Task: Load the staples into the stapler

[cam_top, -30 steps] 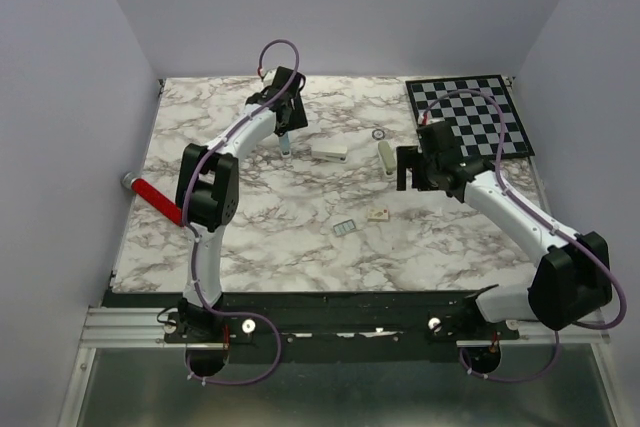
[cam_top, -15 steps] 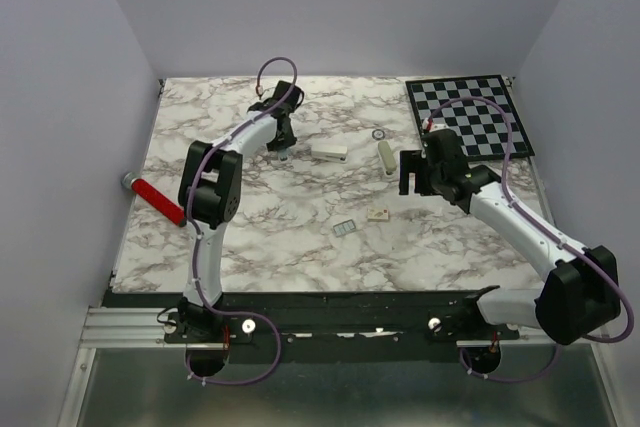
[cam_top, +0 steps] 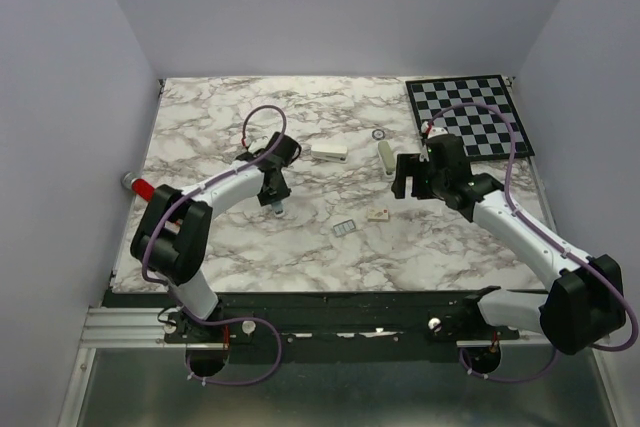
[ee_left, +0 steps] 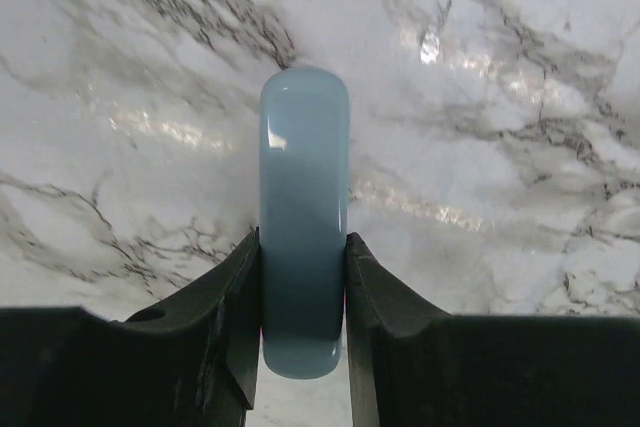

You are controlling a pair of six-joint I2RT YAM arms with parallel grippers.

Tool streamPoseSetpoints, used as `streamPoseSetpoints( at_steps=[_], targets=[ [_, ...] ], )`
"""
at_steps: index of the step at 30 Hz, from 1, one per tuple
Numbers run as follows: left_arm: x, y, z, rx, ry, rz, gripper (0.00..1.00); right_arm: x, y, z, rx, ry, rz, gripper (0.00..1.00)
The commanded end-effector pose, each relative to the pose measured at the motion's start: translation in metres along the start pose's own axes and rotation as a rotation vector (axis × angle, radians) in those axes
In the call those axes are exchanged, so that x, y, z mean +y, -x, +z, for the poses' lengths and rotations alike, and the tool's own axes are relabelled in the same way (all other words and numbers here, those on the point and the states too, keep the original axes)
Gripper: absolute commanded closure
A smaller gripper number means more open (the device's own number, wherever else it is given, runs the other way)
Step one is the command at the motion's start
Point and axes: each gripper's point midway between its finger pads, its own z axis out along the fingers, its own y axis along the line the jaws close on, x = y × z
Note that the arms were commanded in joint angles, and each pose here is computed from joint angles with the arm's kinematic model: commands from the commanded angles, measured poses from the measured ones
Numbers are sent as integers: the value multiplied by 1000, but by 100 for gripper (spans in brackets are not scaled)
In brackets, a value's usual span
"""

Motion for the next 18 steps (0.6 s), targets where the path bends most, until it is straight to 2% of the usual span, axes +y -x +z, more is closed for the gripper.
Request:
streamPoseSetpoints(
  at_steps=[1,5,11,12,15,18],
  targets=[
    [-13,-33,-10,20,-46,-74,71,15,5,-3,-32,75,13,8],
    [-15,-52,-11,38,-41,-86,69,17,5,-2,-33,82,15,8],
    [-21,-72,-18,88,-53,-134,46,18,3,-5,-29,85,5,8],
    [-23,-73,-22,91,-65,-144,36,19,4,-6,-32,87,3,8],
    [-22,-75,-29,93,-91,-198,22,21,3,-7,-31,91,-1,8],
    [-24,-78,-33,94,-129,-252,17,23,3,-7,-30,96,-4,8]
  ],
)
